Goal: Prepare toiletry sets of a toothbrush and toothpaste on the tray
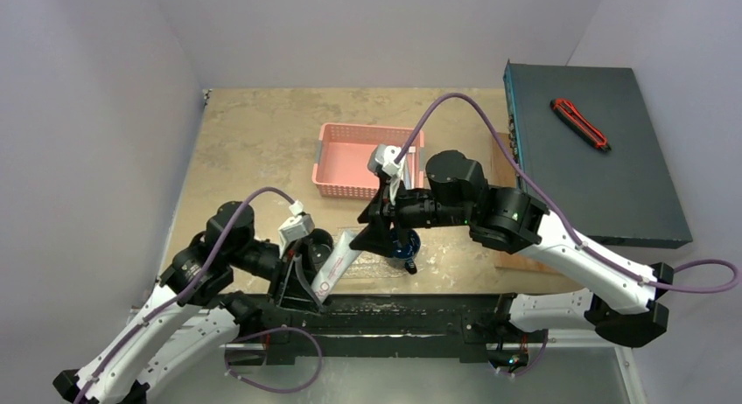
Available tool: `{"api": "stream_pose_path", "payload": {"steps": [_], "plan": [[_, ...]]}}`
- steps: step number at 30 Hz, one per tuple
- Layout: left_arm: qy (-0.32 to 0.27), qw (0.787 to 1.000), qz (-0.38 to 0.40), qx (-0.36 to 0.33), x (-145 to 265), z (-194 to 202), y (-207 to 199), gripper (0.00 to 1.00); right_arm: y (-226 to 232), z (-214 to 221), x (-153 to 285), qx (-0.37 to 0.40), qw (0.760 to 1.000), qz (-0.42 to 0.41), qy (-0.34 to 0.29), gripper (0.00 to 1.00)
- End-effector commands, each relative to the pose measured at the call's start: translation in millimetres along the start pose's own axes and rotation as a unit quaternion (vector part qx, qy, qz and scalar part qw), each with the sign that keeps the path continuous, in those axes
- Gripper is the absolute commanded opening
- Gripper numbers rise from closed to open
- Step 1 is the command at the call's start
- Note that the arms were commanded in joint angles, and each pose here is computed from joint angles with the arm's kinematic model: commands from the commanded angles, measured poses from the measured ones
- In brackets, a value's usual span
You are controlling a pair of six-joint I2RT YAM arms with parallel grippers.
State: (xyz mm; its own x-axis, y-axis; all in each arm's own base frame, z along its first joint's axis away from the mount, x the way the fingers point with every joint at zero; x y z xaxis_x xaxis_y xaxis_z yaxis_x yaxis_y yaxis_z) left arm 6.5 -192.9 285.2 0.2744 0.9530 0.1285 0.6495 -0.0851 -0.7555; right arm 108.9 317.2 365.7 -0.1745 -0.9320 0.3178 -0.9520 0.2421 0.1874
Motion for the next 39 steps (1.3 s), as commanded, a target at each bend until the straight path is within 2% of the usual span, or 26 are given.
{"api": "stream_pose_path", "payload": {"steps": [1, 9, 15, 21, 24, 27, 29, 30, 33, 36, 39], "plan": [[0.028, 0.997, 0.028, -0.064, -1.1, 2.3, -19.9, 0.00, 29.5, -4.7, 6.2, 0.037, 0.994, -0.100, -0.003, 0.60], [0.048, 0.997, 0.017, -0.061, -5.9, 5.7, -14.4, 0.00, 46.1, 14.5, -3.1, 0.007, 0.984, -0.171, 0.038, 0.53], [0.052, 0.997, 0.011, -0.064, -5.8, 7.7, -14.3, 0.00, 55.0, 26.4, -6.4, -0.010, 0.976, -0.211, 0.056, 0.39], [0.054, 0.996, 0.004, -0.066, -6.2, 9.1, -12.3, 0.00, 57.7, 37.0, -6.8, -0.025, 0.972, -0.223, 0.069, 0.36], [0.056, 0.996, 0.002, -0.064, -6.8, 9.7, -11.0, 0.00, 60.2, 37.2, -5.3, -0.029, 0.970, -0.231, 0.064, 0.25], [0.057, 0.996, 0.000, -0.062, -7.3, 9.5, -9.8, 0.00, 62.0, 38.6, -5.9, -0.036, 0.969, -0.237, 0.063, 0.01], [0.057, 0.996, -0.002, -0.063, -7.3, 9.2, -9.4, 0.00, 61.7, 39.1, -6.8, -0.037, 0.969, -0.237, 0.061, 0.00], [0.056, 0.996, -0.007, -0.063, -7.2, 8.7, -8.0, 0.05, 61.0, 39.4, -7.7, -0.038, 0.970, -0.234, 0.060, 0.00], [0.054, 0.996, -0.017, -0.066, -6.7, 7.7, -6.3, 0.33, 60.2, 38.1, -9.7, -0.043, 0.970, -0.231, 0.055, 0.00], [0.051, 0.996, -0.029, -0.071, -6.3, 5.5, -3.5, 0.56, 60.5, 37.2, -10.4, -0.046, 0.970, -0.232, 0.056, 0.00], [0.047, 0.995, -0.038, -0.081, -5.8, 2.1, -2.8, 0.67, 60.3, 35.6, -11.9, -0.049, 0.970, -0.231, 0.055, 0.00]]}}
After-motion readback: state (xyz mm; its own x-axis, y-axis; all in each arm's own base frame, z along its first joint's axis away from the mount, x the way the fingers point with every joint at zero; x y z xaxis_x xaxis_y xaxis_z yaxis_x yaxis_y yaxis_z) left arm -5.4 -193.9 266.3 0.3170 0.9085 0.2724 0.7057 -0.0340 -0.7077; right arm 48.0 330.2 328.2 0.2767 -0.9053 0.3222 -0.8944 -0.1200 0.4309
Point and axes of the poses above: each gripper's point midway between its finger pads, its own x axis back along the fingers, its own y axis along the line the jaws close on, z = x × y, the point moved 2 cm from there along x, back along the fingers, and after that the axes turned 5 degrees about x, right-handed, at the moved point
